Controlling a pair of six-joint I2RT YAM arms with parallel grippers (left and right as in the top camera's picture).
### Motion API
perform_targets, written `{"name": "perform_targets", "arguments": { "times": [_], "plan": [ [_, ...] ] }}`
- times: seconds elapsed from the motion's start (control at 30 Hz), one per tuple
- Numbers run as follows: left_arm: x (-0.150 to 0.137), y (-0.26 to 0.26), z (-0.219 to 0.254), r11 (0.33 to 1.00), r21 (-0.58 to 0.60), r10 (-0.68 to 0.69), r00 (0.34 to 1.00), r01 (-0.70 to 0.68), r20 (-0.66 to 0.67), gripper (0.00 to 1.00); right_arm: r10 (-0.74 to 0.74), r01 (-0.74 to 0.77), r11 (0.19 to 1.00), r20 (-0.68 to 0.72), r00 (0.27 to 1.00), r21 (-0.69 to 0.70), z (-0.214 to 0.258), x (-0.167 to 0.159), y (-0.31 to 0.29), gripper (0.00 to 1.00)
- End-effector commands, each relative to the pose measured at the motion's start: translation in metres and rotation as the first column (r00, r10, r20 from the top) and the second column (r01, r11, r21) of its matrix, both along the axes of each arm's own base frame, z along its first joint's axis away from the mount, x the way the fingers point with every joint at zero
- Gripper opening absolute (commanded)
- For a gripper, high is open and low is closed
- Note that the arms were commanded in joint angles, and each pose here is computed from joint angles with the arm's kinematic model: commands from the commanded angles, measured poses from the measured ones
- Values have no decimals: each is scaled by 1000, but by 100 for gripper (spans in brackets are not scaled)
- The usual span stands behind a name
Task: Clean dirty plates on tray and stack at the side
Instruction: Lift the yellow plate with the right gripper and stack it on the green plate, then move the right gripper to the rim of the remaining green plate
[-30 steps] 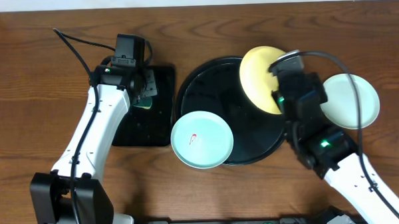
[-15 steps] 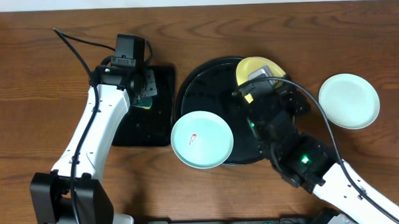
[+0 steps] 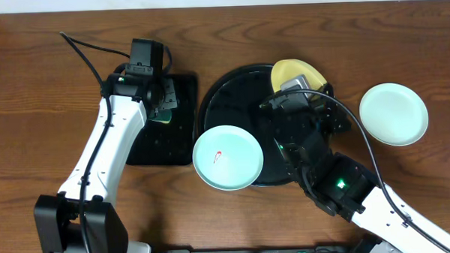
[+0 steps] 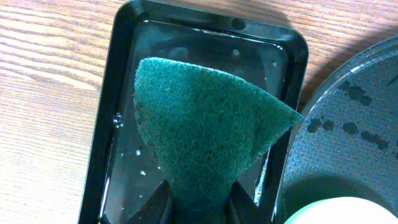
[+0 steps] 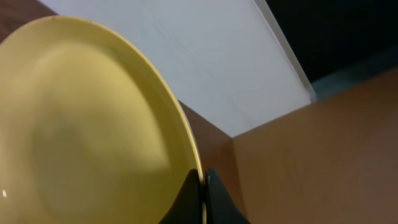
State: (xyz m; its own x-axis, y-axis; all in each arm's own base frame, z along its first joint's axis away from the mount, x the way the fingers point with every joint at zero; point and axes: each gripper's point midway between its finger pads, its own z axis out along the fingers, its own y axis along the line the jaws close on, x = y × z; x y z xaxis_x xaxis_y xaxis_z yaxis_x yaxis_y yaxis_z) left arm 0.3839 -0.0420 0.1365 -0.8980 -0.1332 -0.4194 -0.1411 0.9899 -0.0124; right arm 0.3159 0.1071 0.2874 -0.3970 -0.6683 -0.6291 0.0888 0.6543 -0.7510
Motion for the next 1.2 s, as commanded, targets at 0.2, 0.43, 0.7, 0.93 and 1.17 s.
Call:
{"name": "perform_targets", "arguments": {
  "times": [0.2,0.43,0.7,0.93,1.17],
  "plan": [
    [-2,4,-6,1000,10,18,1000,-17,-19,9,-204,195,846,-36,978,496,-38,14,-49,1],
    [-2,4,-6,1000,10,18,1000,-17,-18,10,-189,348,549,-292,937,760,-90,24,-97,1],
    [-2,4,-6,1000,10,18,1000,-17,-18,10,-322,470,204,-395,861,859,-108,9,-199,1],
    [-2,4,-6,1000,10,18,1000,-17,-19,10,-506,599,-3,-518,690,801,-152,-23,-286,1],
    [-2,4,-6,1000,10,18,1000,-17,-18,10,-520,644,-126,-603,605,755,-201,-26,-319,1]
  ]
}}
